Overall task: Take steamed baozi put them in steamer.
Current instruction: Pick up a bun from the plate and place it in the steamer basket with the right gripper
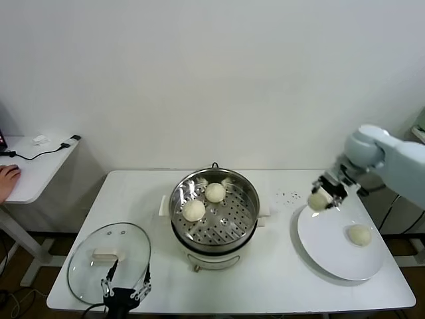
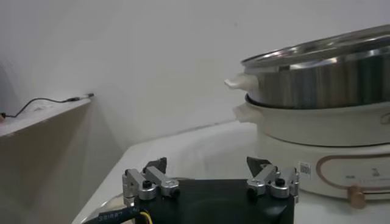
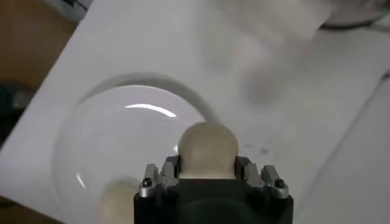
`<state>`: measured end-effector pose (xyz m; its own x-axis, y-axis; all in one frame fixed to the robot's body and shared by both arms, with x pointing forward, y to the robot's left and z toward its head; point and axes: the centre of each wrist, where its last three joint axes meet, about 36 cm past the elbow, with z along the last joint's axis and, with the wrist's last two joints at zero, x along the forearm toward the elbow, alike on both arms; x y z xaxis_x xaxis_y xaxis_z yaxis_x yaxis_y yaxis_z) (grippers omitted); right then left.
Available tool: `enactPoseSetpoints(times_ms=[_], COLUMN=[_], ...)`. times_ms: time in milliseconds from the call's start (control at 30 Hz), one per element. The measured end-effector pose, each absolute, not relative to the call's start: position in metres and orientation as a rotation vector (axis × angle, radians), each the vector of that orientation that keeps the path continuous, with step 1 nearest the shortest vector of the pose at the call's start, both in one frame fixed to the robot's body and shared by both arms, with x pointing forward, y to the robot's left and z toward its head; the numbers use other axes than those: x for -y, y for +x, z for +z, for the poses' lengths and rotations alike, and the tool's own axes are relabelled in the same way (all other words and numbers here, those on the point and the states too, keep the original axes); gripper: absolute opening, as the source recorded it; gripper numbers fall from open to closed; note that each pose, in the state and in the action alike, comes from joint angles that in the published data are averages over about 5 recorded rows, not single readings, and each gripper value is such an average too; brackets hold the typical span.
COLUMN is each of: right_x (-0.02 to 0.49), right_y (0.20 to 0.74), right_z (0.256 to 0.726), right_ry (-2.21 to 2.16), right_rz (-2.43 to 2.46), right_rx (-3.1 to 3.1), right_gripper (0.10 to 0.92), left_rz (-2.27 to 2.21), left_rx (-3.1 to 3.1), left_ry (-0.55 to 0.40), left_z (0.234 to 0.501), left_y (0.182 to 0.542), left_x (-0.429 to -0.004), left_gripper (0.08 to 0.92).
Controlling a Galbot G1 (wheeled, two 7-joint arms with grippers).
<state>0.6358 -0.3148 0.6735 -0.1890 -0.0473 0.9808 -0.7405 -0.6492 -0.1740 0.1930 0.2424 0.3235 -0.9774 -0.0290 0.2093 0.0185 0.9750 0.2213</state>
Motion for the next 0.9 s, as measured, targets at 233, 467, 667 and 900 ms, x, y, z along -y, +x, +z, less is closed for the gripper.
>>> enactPoseSetpoints(times_ms=[233, 467, 667, 900], right_x=[0.222, 0.128, 0.068, 0.037], right_y=[0.646, 0.636, 0.620, 0.604], right_z=[0.748, 0.764, 0.737, 0.692], right_ry=[1.697, 1.810, 1.920, 2.013], right_rz=[2.131, 2.276, 2.313, 2.293], right_rx=[0.739, 0.522, 0.344, 0.196], right_gripper=[0.577, 0.577, 0.580, 0.585], left_rz=[-0.321, -0.308, -0.309, -0.311], left_rx=[2.905, 2.903, 2.910, 2.911], left_ry=[-0.002, -0.001, 0.017, 0.026], left_z=[0.322, 0.321, 0.324, 0.325], left_y=[0.192, 0.190, 0.191, 0.189], left_x=[-0.240, -0.237, -0.242, -0.245], left_gripper=[0.823, 0.823, 0.823, 0.823])
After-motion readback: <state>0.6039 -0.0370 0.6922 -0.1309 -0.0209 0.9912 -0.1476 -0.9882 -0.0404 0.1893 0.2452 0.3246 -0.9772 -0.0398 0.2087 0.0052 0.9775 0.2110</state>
